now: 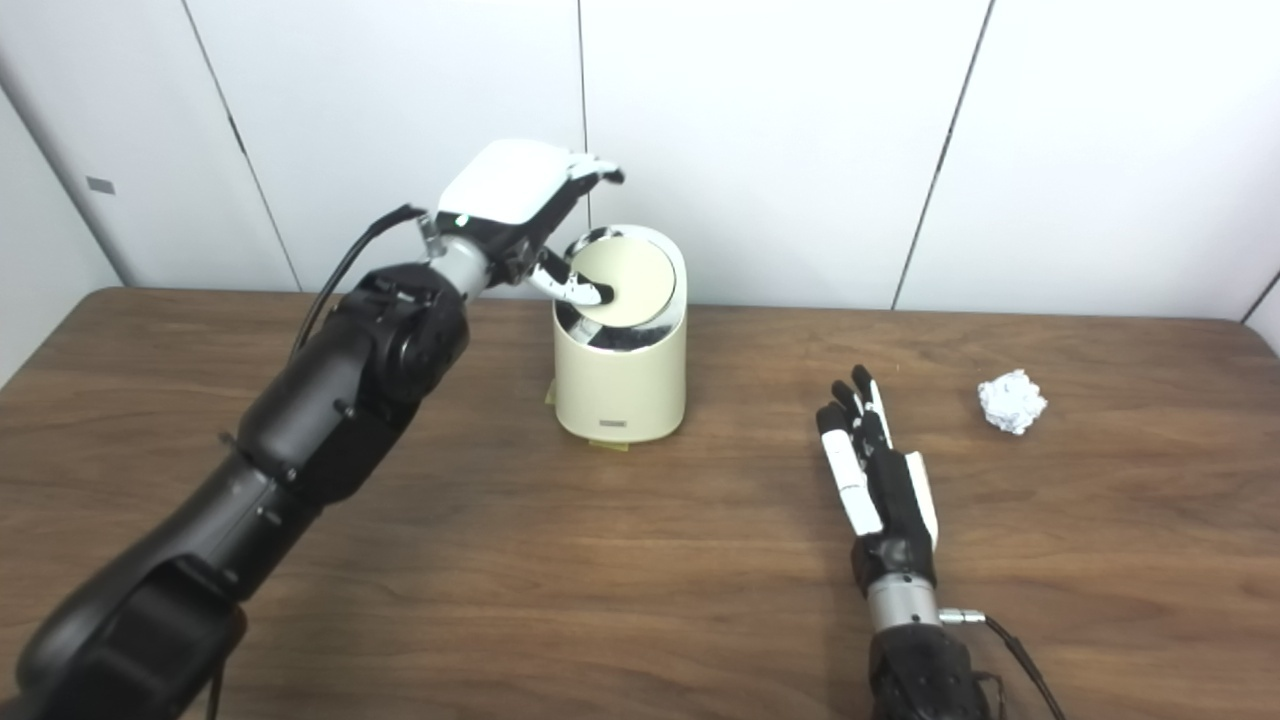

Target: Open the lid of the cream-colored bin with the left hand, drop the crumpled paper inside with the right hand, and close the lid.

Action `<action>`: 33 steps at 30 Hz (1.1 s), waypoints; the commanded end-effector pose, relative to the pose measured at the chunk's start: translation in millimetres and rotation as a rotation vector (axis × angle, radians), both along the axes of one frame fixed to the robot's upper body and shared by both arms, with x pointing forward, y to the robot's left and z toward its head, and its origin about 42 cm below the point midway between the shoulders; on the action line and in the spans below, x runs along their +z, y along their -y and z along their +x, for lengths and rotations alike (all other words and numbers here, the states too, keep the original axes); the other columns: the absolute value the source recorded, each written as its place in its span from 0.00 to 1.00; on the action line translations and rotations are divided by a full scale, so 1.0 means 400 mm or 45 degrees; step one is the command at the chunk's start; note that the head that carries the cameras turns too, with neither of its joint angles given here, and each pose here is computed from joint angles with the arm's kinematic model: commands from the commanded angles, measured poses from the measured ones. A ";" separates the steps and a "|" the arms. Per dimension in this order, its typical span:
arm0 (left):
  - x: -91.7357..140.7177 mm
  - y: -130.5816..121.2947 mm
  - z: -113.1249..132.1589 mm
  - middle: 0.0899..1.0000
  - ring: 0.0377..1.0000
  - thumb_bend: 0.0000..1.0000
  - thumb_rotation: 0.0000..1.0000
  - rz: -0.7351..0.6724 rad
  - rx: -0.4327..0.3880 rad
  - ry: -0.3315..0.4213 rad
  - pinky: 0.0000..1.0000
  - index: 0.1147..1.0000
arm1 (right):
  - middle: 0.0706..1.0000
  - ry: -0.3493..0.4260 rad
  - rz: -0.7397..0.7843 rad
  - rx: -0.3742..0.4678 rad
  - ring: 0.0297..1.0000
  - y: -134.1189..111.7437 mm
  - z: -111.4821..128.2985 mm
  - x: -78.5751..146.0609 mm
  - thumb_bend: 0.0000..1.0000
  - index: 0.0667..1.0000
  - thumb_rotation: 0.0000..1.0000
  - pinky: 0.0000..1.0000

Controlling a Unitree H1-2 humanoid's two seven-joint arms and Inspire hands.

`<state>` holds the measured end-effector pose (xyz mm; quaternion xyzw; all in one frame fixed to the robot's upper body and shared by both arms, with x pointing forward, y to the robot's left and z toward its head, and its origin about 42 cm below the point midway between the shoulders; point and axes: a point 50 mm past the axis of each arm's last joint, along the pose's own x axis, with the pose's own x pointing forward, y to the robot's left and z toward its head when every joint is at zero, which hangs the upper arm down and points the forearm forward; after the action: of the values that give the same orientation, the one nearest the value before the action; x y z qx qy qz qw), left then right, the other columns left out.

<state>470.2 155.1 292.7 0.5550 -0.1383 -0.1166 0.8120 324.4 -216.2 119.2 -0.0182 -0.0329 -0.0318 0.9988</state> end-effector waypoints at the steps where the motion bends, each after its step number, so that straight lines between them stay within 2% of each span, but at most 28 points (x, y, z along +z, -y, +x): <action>1: 0.066 -0.009 -0.005 0.84 0.83 0.67 0.27 -0.237 0.018 0.061 0.70 0.81 | 0.95 0.054 -0.012 0.002 0.93 0.001 0.006 0.028 0.59 1.00 0.84 0.93; 2: 0.067 -0.018 -0.009 0.81 0.80 0.61 0.38 -0.318 0.030 0.051 0.70 0.79 | 0.95 0.050 -0.008 0.003 0.94 0.001 0.005 0.028 0.58 1.00 0.83 0.93; 4: 0.078 -0.035 -0.021 0.79 0.78 0.58 0.44 -0.494 0.050 0.031 0.69 0.78 | 0.95 0.046 0.003 0.005 0.94 0.004 0.003 0.029 0.56 1.00 0.83 0.93; 6: 0.090 -0.054 -0.034 0.77 0.75 0.51 0.40 -0.672 0.081 0.017 0.67 0.77 | 0.95 0.039 -0.007 -0.001 0.94 0.006 0.002 0.030 0.56 1.00 0.82 0.93; 7: 0.092 -0.066 -0.037 0.76 0.74 0.49 0.38 -0.705 0.101 0.026 0.67 0.77 | 0.95 0.034 -0.009 -0.004 0.93 0.007 0.001 0.030 0.56 1.00 0.82 0.92; 8: 0.090 -0.079 -0.037 0.75 0.73 0.48 0.29 -0.708 0.117 0.037 0.66 0.77 | 0.94 0.029 -0.012 -0.008 0.93 0.008 0.001 0.030 0.55 1.00 0.82 0.92; 9: 0.084 -0.094 -0.035 0.75 0.73 0.48 0.26 -0.696 0.132 0.049 0.65 0.77 | 0.94 0.024 -0.017 -0.010 0.93 0.009 0.001 0.030 0.55 1.00 0.82 0.92; 12: 0.061 -0.133 -0.040 0.76 0.72 0.47 0.25 -0.693 0.192 0.052 0.63 0.77 | 0.95 0.015 -0.036 -0.010 0.93 0.012 -0.001 0.029 0.54 1.00 0.85 0.90; 15: 0.031 -0.171 -0.058 0.79 0.77 0.39 0.27 -0.747 0.227 0.024 0.70 0.79 | 0.95 0.010 -0.028 -0.008 0.94 0.014 -0.004 0.032 0.54 1.00 0.86 0.92; 16: 0.017 -0.185 -0.065 0.79 0.78 0.37 0.29 -0.757 0.235 0.016 0.72 0.79 | 0.95 0.009 -0.028 -0.006 0.93 0.015 -0.004 0.033 0.54 1.00 0.86 0.92; 17: 0.009 -0.193 -0.070 0.78 0.79 0.33 0.40 -0.761 0.238 0.011 0.76 0.79 | 0.95 0.008 -0.028 -0.005 0.94 0.015 -0.005 0.034 0.54 1.00 0.86 0.92; 19: -0.022 -0.215 -0.093 0.78 0.80 0.31 0.48 -0.815 0.249 -0.017 0.78 0.80 | 0.95 0.007 -0.021 -0.003 0.94 0.016 -0.007 0.036 0.54 0.99 0.86 0.91; 22: -0.070 -0.233 -0.132 0.80 0.80 0.27 0.59 -0.887 0.237 -0.058 0.76 0.83 | 0.95 0.009 -0.011 0.000 0.94 0.018 -0.009 0.042 0.54 0.99 0.84 0.92; 24: -0.104 -0.239 -0.154 0.80 0.80 0.26 0.61 -0.942 0.236 -0.093 0.75 0.83 | 0.95 0.018 -0.028 0.008 0.93 0.021 -0.012 0.048 0.52 0.99 0.84 0.91; 28: -0.157 -0.246 -0.190 0.83 0.82 0.26 0.68 -1.020 0.246 -0.140 0.79 0.86 | 0.94 0.029 -0.031 0.020 0.91 0.027 -0.020 0.056 0.53 0.98 0.72 0.89; 29: -0.169 -0.246 -0.203 0.84 0.82 0.30 0.71 -1.123 0.252 -0.174 0.80 0.87 | 0.94 0.039 -0.023 0.028 0.91 0.029 -0.023 0.057 0.55 0.98 0.67 0.88; 31: -0.192 -0.248 -0.235 0.87 0.87 0.39 0.65 -1.340 0.236 -0.236 0.87 0.88 | 0.94 0.053 -0.010 0.044 0.92 0.030 -0.029 0.059 0.57 0.97 0.58 0.88; 33: -0.207 -0.252 -0.270 0.91 0.91 0.44 0.71 -1.440 0.211 -0.251 0.91 0.91 | 0.94 0.058 -0.007 0.050 0.92 0.030 -0.033 0.062 0.59 0.97 0.54 0.87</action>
<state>361.3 256.9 192.1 0.0463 -0.0210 -0.0021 0.9987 307.3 -229.9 127.3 -0.0224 -0.0177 -0.0202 0.9994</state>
